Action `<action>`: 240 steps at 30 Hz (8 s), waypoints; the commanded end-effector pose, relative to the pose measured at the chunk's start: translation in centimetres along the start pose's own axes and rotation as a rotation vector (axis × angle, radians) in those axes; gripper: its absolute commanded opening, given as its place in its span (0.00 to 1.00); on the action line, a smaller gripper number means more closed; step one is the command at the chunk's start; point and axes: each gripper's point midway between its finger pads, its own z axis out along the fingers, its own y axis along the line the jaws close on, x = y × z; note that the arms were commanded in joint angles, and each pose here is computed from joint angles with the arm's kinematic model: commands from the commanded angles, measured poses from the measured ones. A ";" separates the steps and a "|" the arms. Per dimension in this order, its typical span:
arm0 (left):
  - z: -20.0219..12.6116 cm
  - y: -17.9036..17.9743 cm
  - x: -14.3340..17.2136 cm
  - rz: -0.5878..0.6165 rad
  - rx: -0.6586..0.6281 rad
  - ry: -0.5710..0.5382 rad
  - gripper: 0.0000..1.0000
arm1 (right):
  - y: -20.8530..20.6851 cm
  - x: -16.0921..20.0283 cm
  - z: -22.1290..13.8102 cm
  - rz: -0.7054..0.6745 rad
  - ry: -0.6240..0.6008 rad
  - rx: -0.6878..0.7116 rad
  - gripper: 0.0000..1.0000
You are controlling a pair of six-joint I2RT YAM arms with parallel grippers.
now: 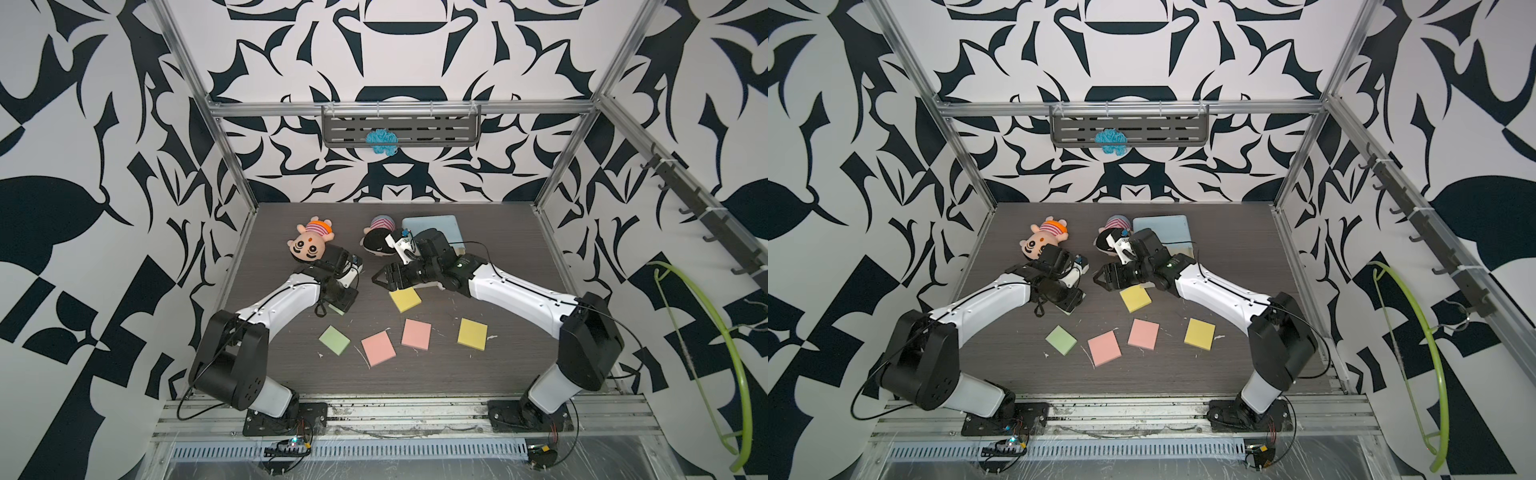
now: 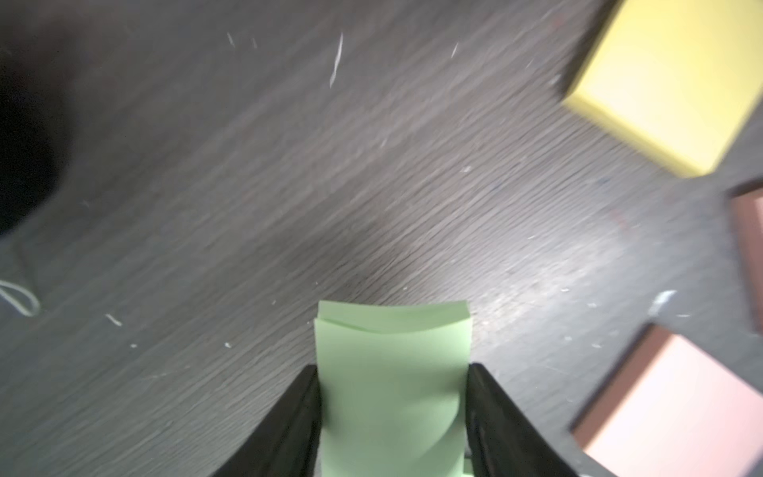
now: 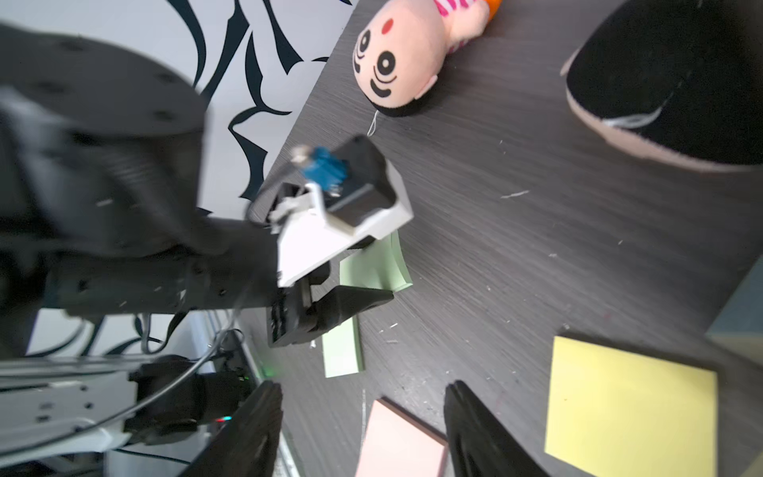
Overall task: Please put the sticky notes in the drawer by color
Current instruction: Pick up the sticky notes from the center of the board, then place the sticky notes in the drawer, then pick up the sticky notes from the center of the board.
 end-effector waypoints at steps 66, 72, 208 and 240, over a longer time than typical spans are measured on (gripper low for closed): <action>-16.2 -7.9 -9.8 0.171 0.350 -0.724 0.99 | -3.7 -5.2 -7.9 0.265 -0.216 0.023 0.00; -13.5 -11.2 -10.7 0.267 0.419 -0.720 0.99 | -7.2 -4.8 -12.1 0.246 -0.347 0.239 0.00; 0.3 -3.9 11.0 -1.373 -0.386 0.173 0.57 | 4.5 7.4 -0.8 -0.519 0.015 -0.130 0.86; -7.6 -4.7 -5.8 -1.410 0.149 -0.174 0.57 | 2.7 0.3 1.8 0.124 -0.087 -0.229 0.50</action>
